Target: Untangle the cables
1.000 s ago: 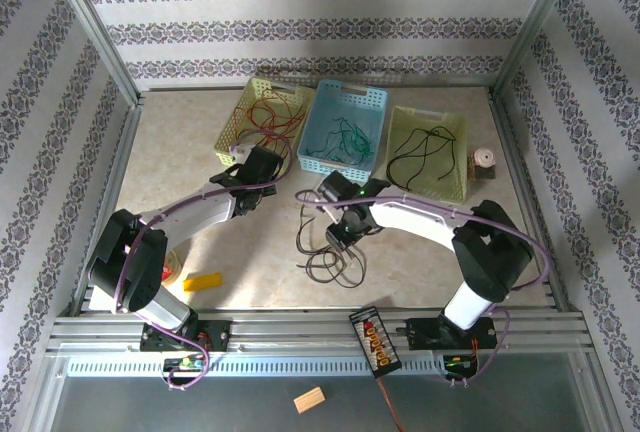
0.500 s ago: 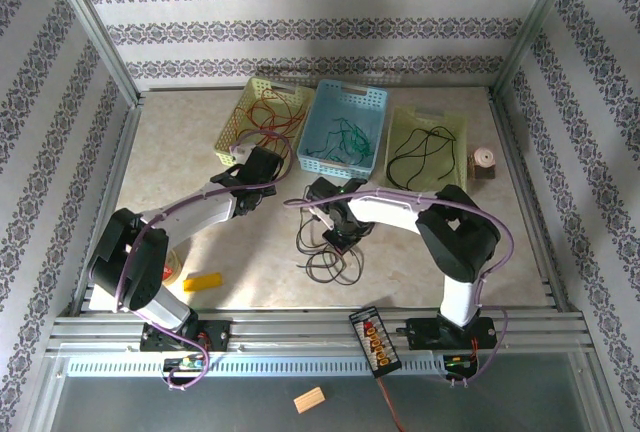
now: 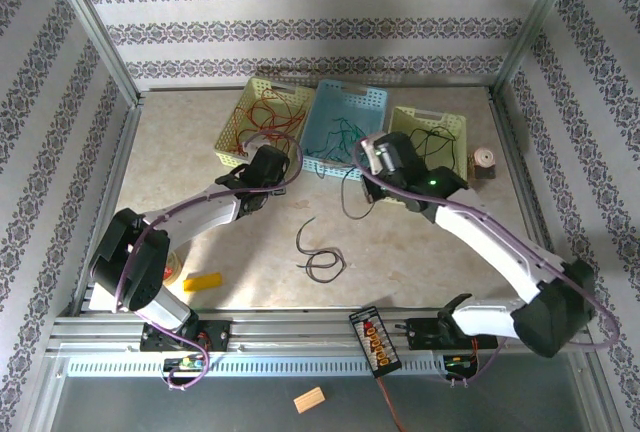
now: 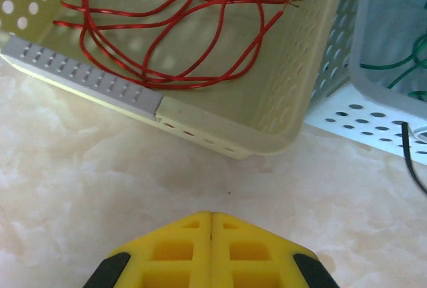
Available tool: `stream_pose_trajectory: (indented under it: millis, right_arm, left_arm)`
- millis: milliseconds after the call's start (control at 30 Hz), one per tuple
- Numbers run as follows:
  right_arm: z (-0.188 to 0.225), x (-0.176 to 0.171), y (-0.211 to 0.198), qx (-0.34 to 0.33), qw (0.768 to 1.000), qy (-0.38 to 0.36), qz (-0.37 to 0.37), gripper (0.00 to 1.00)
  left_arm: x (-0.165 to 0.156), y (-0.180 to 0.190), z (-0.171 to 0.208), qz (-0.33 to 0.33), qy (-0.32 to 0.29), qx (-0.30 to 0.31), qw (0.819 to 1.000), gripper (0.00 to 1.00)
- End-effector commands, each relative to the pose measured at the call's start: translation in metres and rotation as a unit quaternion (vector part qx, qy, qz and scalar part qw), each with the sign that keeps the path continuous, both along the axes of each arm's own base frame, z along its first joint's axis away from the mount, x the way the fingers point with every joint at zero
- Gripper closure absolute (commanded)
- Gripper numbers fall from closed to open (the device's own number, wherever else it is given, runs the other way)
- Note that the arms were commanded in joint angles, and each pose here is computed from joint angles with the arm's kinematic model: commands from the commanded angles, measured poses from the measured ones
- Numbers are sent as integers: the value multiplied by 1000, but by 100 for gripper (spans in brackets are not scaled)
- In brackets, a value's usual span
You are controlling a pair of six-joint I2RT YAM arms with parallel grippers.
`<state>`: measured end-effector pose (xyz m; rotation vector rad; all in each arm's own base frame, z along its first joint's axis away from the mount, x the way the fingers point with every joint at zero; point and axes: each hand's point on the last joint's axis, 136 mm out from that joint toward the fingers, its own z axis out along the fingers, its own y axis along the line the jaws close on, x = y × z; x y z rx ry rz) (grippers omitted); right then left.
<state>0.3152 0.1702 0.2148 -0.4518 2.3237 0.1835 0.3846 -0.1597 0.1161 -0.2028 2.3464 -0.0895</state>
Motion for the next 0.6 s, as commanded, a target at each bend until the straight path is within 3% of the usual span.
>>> stream_pose_trajectory:
  millis: [0,167,300,567]
  right_arm:
    - [27,17,-42,17,996,-45,-79,100]
    - [30,29,-113,17,977,-60,-206,100]
    - [23,38,-155,69,954,-57,-287,100]
    - [16,55,-199,84,928,-71,-357,100]
  left_arm:
    - [8,-11,7,-15,-14,-2,1000,100]
    - [8,-12,9,-19,-17,-2,1000,100]
    - [8,-14,10,-26,-18,-1,1000,100]
    - [4,-14,9,-28,-15,2,999,100]
